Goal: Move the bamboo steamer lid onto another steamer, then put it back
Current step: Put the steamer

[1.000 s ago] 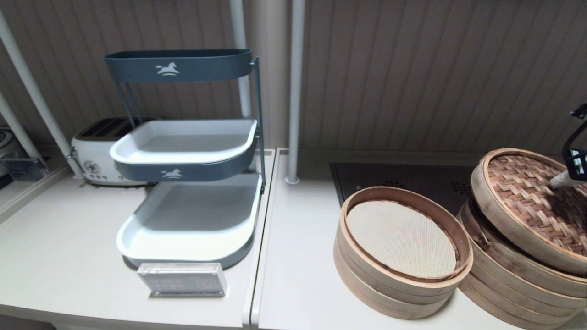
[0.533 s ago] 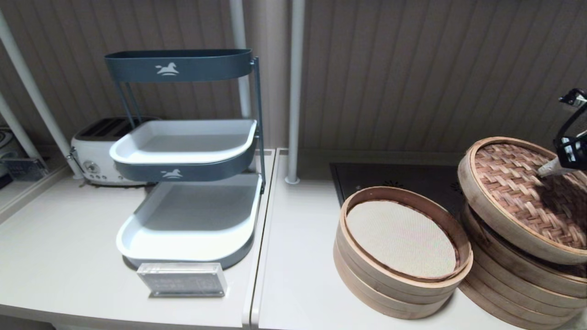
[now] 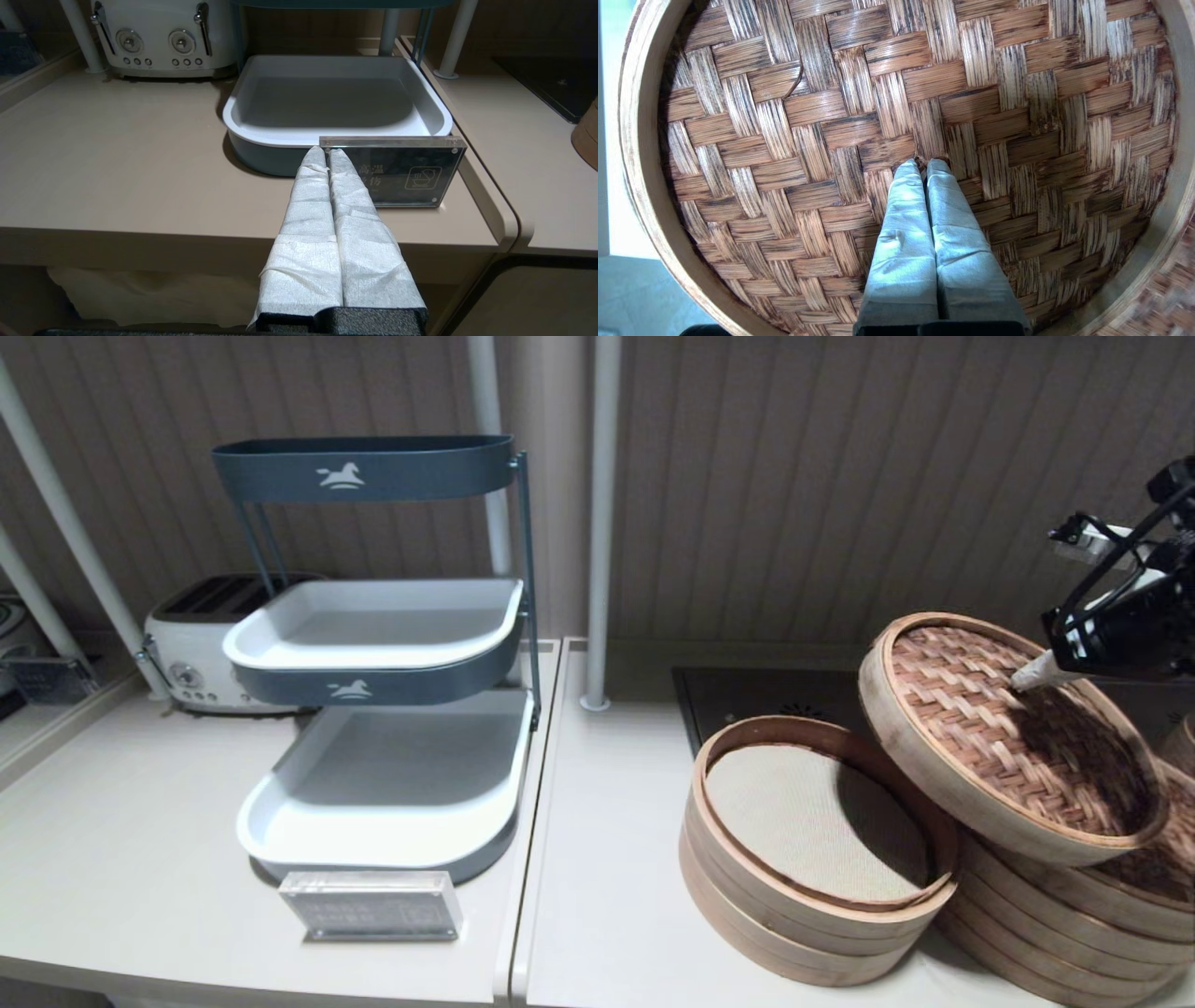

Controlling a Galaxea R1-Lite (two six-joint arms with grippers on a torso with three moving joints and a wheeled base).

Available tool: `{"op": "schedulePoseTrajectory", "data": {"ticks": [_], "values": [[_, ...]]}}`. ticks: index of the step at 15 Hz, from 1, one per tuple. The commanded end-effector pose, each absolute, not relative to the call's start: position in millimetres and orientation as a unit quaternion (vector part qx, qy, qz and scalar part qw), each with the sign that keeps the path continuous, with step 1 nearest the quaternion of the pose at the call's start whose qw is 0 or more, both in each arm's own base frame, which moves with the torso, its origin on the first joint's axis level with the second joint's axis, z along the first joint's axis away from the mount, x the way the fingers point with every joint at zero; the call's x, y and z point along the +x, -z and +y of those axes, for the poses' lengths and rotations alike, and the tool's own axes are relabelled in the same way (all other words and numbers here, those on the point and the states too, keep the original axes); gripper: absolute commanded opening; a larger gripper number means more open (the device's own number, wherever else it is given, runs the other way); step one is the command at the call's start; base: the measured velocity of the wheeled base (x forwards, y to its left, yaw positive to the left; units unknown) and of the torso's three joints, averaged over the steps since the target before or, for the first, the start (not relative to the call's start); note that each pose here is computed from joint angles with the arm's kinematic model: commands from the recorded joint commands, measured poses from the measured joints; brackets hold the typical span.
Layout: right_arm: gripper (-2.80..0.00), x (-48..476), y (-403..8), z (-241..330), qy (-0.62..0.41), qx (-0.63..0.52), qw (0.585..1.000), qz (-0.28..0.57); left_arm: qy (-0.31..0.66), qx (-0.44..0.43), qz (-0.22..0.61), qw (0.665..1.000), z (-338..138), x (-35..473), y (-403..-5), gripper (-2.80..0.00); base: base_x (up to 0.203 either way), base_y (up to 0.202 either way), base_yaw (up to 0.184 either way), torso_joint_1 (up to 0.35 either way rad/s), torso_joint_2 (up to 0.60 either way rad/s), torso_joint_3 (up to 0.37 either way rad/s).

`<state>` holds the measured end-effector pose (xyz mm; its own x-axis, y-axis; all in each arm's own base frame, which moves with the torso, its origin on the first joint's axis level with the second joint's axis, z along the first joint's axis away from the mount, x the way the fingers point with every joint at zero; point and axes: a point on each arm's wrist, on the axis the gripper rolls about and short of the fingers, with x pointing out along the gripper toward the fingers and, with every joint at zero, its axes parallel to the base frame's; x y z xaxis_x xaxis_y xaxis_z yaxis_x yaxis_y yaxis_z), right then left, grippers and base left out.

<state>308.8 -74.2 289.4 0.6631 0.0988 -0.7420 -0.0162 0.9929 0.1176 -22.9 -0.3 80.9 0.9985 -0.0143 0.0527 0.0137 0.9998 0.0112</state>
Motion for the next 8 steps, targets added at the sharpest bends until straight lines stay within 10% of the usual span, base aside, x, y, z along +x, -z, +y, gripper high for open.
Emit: {"op": "schedulePoseTrajectory", "data": {"ticks": [1, 8], "values": [[-2.80, 311, -290, -67, -0.041, 0.047, 0.910, 0.409, 0.008, 0.005, -0.014, 1.000, 0, -21, -73, -2.80, 0.000, 0.000, 0.000, 0.000, 0.00, 0.000], [-2.80, 317, -288, -21, -0.082, 0.030, 0.903, 0.420, 0.007, 0.005, -0.014, 1.000, 0, -21, -73, -2.80, 0.000, 0.000, 0.000, 0.000, 0.00, 0.000]]}}
